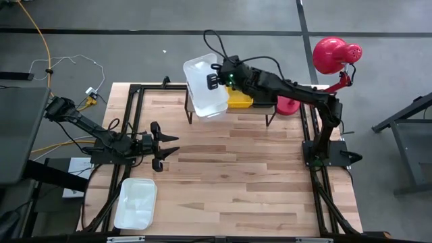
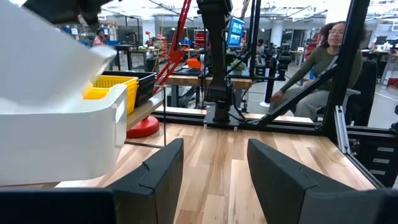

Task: Stack baskets on shelf by color
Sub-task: Stack the right white bin on the other white bin on the shelf

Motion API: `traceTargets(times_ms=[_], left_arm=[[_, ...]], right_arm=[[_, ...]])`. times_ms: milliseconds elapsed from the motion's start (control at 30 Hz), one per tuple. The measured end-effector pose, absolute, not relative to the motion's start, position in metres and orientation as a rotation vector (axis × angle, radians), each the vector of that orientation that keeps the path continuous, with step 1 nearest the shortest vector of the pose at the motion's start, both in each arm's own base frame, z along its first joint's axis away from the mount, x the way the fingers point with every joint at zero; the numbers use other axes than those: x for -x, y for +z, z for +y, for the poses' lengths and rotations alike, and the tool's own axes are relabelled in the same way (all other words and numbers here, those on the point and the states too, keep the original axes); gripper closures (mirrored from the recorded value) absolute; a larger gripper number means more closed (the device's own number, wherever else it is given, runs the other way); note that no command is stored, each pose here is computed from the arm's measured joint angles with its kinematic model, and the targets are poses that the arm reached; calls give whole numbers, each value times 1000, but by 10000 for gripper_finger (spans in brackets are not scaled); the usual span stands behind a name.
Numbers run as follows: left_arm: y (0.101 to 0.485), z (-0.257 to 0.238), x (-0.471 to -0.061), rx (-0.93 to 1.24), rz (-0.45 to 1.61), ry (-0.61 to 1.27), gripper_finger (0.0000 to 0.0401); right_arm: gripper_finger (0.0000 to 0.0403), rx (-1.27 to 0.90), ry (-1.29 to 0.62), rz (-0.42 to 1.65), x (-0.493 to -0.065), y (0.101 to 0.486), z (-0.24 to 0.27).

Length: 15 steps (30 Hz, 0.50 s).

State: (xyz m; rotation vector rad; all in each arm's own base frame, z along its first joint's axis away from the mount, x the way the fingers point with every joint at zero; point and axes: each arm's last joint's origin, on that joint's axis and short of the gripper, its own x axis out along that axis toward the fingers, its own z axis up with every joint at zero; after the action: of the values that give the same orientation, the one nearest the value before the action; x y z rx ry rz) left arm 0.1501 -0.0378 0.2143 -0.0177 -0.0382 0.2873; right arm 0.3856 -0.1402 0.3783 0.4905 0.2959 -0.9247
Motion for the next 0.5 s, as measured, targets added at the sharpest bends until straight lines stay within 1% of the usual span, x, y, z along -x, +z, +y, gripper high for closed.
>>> traceTargets(times_ms=[133, 300, 500], left_arm=[[214, -38, -150, 18, -38, 288, 235], [214, -38, -150, 18, -38, 288, 235], [214, -38, -150, 18, -38, 288, 235]], right_arm=[[403, -495, -915, 327, -377, 402, -136], [403, -598, -846, 409, -358, 428, -131], [403, -629, -829, 481, -351, 429, -128]])
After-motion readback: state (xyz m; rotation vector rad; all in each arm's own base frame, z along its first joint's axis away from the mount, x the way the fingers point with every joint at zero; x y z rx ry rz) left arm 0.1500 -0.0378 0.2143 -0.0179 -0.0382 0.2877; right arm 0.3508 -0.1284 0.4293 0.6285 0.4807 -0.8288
